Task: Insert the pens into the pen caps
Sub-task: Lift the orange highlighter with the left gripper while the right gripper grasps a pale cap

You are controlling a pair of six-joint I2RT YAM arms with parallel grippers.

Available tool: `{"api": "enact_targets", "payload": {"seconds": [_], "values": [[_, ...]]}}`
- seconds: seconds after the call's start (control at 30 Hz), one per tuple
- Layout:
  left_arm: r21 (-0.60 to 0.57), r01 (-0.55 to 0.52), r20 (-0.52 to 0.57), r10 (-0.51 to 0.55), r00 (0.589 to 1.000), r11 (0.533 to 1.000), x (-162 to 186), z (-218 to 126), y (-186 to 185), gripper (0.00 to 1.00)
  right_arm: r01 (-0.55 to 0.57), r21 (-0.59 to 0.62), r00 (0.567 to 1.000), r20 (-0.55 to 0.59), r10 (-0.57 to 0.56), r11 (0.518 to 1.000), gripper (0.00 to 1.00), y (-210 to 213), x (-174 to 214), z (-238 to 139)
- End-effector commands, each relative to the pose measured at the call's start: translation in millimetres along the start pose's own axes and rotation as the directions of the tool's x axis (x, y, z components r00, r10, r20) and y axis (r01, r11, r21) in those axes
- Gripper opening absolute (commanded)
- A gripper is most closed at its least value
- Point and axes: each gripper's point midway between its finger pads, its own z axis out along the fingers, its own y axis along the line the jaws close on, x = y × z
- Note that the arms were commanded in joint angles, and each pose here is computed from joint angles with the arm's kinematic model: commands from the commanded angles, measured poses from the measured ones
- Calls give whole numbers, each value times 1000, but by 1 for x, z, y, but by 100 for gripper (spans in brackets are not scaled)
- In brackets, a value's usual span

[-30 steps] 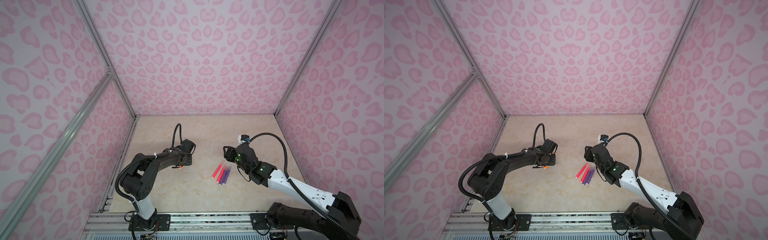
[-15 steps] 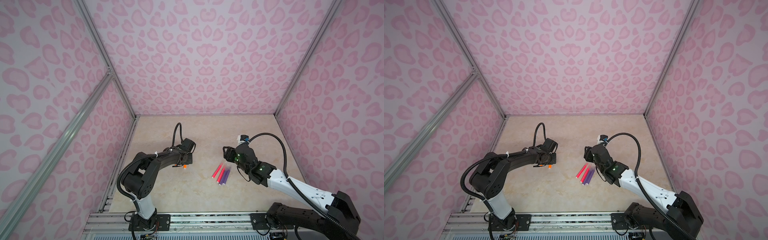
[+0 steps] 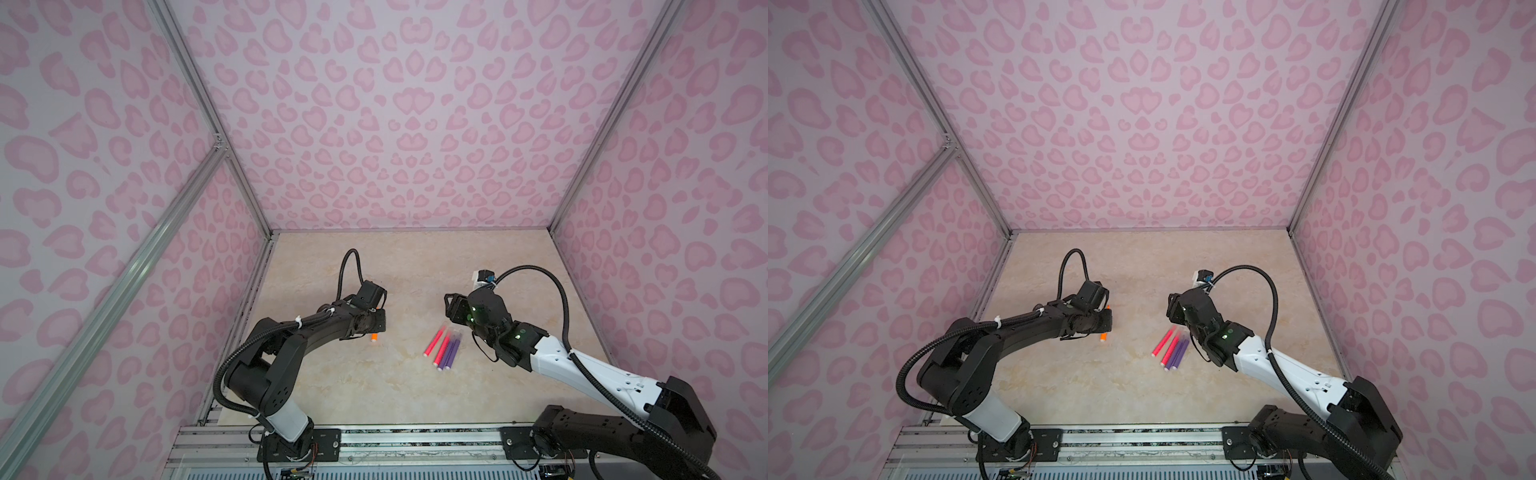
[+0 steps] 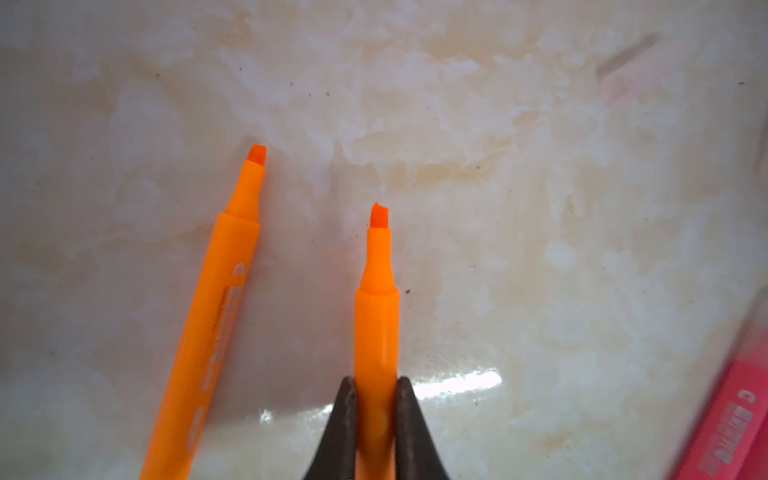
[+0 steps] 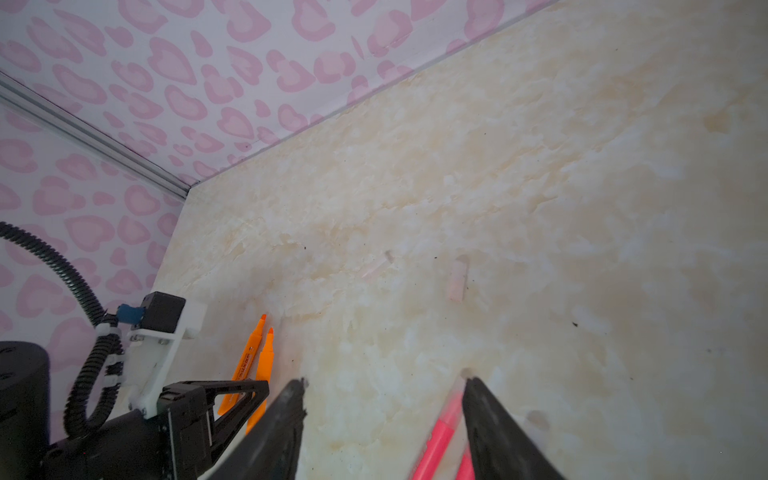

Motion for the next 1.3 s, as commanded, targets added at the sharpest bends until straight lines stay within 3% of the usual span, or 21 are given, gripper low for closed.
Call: {"api": "enact_targets", "payload": {"seconds": [0.0, 0.3, 0.47, 0.67, 0.9, 1.27], "values": [[95, -22, 80, 14, 997, 995, -14, -14, -17, 3, 6, -1, 1000, 11, -6, 1000, 62, 2, -3, 2], [152, -71, 122, 53, 991, 986, -16, -24, -35, 3, 18, 29, 1000, 7, -18, 999, 62, -1, 1, 12], [156, -88, 141, 66, 988, 984, -16, -28, -40, 3, 60, 112, 998, -6, -60, 992, 62, -10, 5, 29], [174, -98, 153, 72, 986, 980, -16, -32, -46, 3, 193, 287, 979, -116, -166, 938, 62, -23, 13, 68], [204, -115, 170, 81, 982, 972, -16, -37, -54, 3, 307, 428, 942, -261, -209, 850, 59, -39, 17, 112], [235, -134, 192, 90, 977, 963, -16, -44, -62, 3, 319, 448, 918, -365, -154, 835, 49, -73, 43, 143]]}}
